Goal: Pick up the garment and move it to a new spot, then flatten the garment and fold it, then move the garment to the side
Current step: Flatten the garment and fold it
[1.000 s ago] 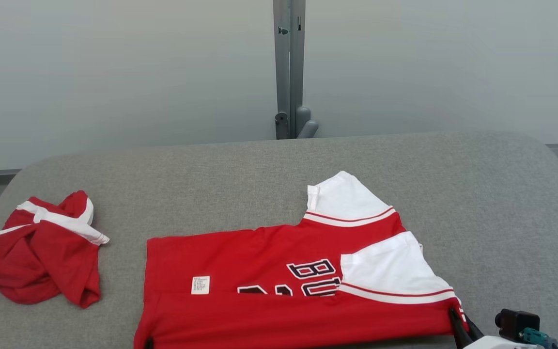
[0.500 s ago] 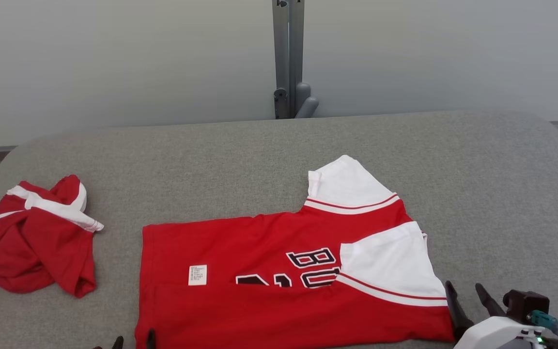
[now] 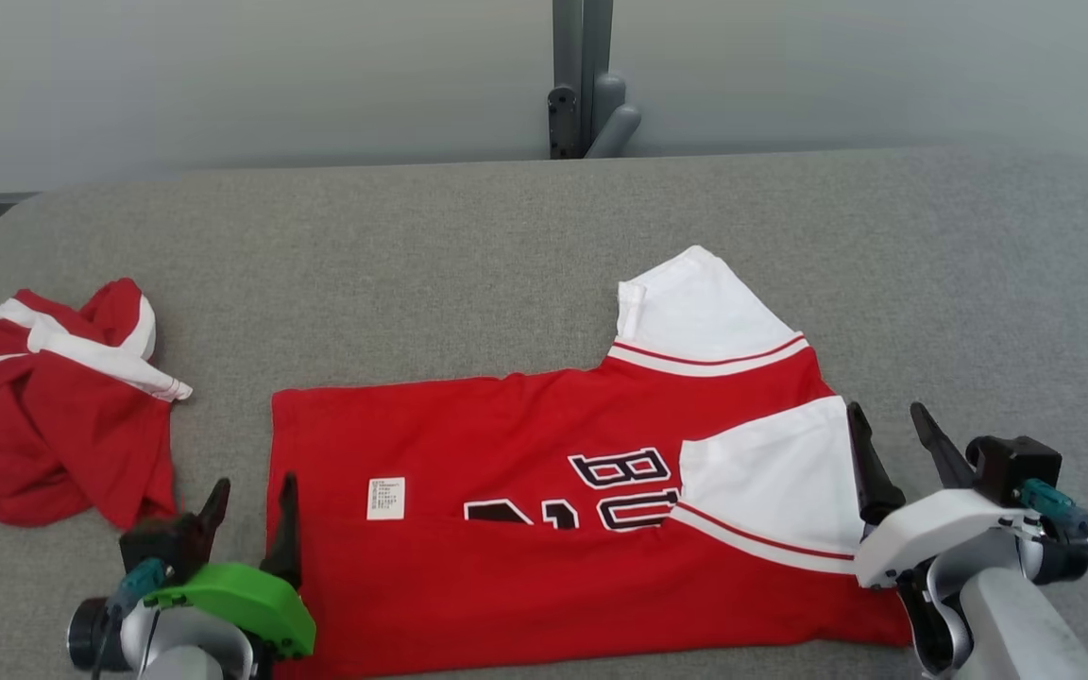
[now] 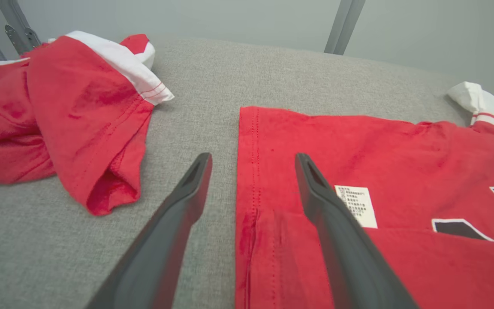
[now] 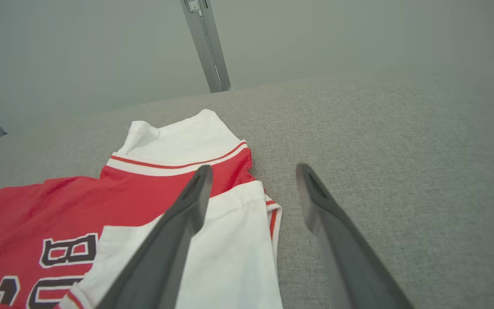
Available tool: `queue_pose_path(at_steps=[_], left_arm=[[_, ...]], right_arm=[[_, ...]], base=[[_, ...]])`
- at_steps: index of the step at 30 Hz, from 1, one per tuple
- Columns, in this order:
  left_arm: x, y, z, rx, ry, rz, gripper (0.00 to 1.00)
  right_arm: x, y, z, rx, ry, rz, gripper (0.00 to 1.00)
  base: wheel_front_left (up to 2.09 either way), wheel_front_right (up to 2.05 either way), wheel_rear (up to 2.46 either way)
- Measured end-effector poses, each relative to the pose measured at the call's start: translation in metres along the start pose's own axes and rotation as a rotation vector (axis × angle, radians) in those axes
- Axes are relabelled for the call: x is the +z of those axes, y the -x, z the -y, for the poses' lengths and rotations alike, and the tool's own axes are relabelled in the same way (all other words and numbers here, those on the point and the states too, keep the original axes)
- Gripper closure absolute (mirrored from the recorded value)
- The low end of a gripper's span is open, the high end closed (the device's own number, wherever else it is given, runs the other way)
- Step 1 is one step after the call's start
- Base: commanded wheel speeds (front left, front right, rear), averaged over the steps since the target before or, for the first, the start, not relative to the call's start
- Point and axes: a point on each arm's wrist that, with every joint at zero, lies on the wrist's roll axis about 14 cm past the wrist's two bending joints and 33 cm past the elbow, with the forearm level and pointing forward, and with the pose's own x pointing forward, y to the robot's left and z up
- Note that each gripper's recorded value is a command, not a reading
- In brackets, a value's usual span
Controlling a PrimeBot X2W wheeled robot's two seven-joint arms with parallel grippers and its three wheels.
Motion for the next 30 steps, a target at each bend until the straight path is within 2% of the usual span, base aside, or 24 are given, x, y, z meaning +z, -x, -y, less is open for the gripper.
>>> queue_pose_path(at_steps=[11, 20, 25, 30], left_arm=[[0.004, -0.061, 0.001, -0.037, -0.051, -0.058, 0.00], [-0.018, -0.082, 0.002, -0.041, -0.038, -0.138, 0.00], [-0.023, -0.091, 0.002, -0.044, -0.038, -0.154, 0.00], [-0.025, -0.096, -0.004, -0.030, -0.045, -0.167, 0.00]], right_arm=[[-0.011, -0.034, -0.006, 0.030, -0.002, -0.028, 0.00], [-0.012, -0.049, 0.006, 0.013, 0.000, -0.031, 0.00], [-0.004, -0.071, -0.001, 0.063, 0.045, -0.024, 0.00], [-0.004, -0.102, -0.015, 0.139, 0.117, -0.107, 0.00]], base=[[0.00, 0.00, 0.00], [0.00, 0.00, 0.00], [0.00, 0.00, 0.00], [0.00, 0.00, 0.00]])
